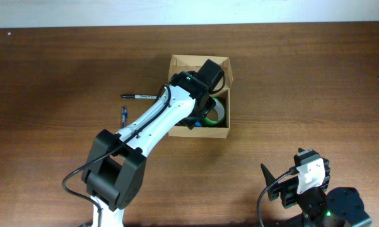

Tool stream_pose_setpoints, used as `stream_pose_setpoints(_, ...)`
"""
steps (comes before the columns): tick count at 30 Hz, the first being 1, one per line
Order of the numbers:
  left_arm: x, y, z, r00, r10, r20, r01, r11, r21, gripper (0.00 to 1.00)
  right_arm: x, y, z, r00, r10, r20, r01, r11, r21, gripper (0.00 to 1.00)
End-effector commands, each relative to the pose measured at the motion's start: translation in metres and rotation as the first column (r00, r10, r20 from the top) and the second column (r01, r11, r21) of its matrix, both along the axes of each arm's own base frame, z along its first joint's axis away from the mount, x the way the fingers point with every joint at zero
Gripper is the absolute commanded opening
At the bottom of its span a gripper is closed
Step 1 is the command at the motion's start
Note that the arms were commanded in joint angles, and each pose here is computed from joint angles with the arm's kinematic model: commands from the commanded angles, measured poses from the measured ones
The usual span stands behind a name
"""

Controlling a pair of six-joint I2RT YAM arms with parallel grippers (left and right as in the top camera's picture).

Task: Pack container
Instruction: 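Move the left gripper back to the blue pen and grasp it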

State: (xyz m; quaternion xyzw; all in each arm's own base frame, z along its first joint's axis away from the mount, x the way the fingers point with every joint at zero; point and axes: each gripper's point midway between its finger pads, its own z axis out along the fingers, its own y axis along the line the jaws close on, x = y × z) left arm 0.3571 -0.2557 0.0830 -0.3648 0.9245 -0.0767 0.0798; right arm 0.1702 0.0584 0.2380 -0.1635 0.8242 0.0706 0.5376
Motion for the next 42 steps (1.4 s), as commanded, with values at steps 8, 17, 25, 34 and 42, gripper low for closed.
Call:
stream_pose_setpoints(8,0.009,0.000,0.005,1.000,0.011,0.028,-0.011,1.000,0.004,0.63,0.001,-0.003,0.000,1.000,-0.021,0.004,0.021,1.000,0.004,0.99)
stream_pose_setpoints(17,0.005,0.041,0.079,0.988,0.073,0.137,-0.073,0.997,-0.002,0.63,0.001,-0.003,0.000,1.000,-0.021,0.004,0.021,1.000,0.004,0.99)
stream_pose_setpoints(25,-0.023,0.115,0.123,0.974,0.162,0.156,-0.179,0.978,0.107,0.77,0.001,-0.003,0.000,1.000,-0.021,0.004,0.021,1.000,0.004,0.99)
stream_pose_setpoints(34,-0.020,0.193,0.112,0.937,0.323,0.135,-0.347,0.909,0.231,0.83,0.001,-0.003,0.000,1.000,-0.021,0.004,0.021,1.000,0.004,0.99)
stream_pose_setpoints(42,-0.012,0.238,0.080,0.906,0.421,0.055,-0.423,0.886,0.189,0.82,0.001,-0.003,0.000,1.000,-0.021,0.005,0.021,1.000,0.005,0.99)
